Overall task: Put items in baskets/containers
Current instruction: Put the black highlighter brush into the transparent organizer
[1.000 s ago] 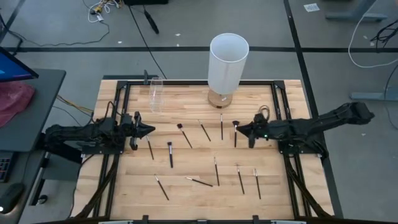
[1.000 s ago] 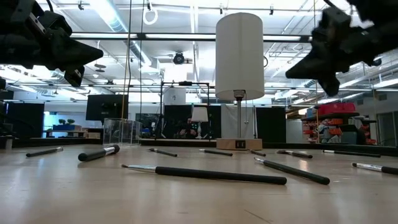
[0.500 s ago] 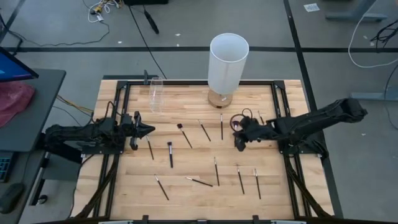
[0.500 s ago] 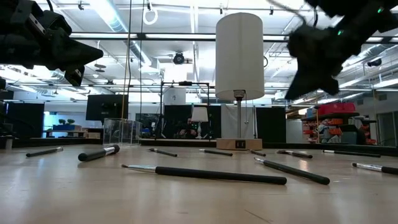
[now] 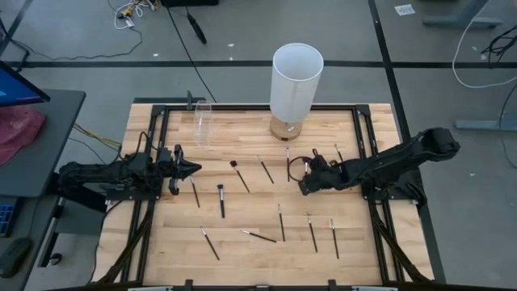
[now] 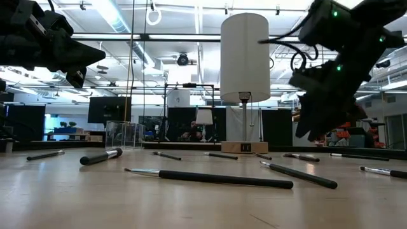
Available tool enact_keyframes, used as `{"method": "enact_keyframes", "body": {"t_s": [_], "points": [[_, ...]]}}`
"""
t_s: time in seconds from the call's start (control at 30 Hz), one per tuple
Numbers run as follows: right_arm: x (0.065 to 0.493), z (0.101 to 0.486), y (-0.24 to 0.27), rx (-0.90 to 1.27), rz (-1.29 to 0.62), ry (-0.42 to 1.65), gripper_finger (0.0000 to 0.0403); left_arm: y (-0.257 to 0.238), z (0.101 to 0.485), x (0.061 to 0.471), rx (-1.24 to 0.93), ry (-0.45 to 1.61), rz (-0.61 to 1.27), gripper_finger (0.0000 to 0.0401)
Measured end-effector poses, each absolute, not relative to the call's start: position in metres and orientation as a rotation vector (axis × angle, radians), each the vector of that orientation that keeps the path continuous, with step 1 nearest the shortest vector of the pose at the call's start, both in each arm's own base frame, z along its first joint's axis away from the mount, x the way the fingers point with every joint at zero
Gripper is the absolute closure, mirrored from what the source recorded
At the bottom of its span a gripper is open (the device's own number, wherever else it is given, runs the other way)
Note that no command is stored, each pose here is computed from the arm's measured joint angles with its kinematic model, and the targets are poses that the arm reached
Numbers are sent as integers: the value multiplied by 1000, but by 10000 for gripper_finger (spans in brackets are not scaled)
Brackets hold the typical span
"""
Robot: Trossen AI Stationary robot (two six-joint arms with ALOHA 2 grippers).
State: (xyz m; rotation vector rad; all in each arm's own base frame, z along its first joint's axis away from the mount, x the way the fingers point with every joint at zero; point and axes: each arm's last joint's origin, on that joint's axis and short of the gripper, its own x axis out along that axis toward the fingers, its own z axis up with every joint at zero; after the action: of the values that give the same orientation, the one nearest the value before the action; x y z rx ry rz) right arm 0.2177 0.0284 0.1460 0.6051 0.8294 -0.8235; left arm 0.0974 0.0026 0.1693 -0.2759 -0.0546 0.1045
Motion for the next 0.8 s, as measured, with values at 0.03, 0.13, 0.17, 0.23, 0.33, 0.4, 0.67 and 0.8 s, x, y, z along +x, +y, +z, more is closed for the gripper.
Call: {"method": "enact_keyframes", "body": {"t_s": [0.03,0.13,0.17,0.23,0.33,0.4,0.67,0.8], "points": [[219,143,29,591,-848,822,183,3,169,97,-276,-54,105,387],[222,133,29,569,-913,793,174,3,169,97,-276,-54,104,387],[223,130,29,563,-929,783,173,3,169,97,-276,-54,104,387],[226,124,31,547,-940,771,177,3,169,97,-276,-54,105,387],[232,113,35,524,-940,759,189,3,169,97,-276,-54,105,387],[234,104,37,506,-941,767,199,3,169,97,-276,-54,105,387],[235,80,46,382,-977,767,244,3,169,97,-278,-53,104,387],[231,76,49,376,-971,753,283,3,169,97,-279,-53,104,387]]}}
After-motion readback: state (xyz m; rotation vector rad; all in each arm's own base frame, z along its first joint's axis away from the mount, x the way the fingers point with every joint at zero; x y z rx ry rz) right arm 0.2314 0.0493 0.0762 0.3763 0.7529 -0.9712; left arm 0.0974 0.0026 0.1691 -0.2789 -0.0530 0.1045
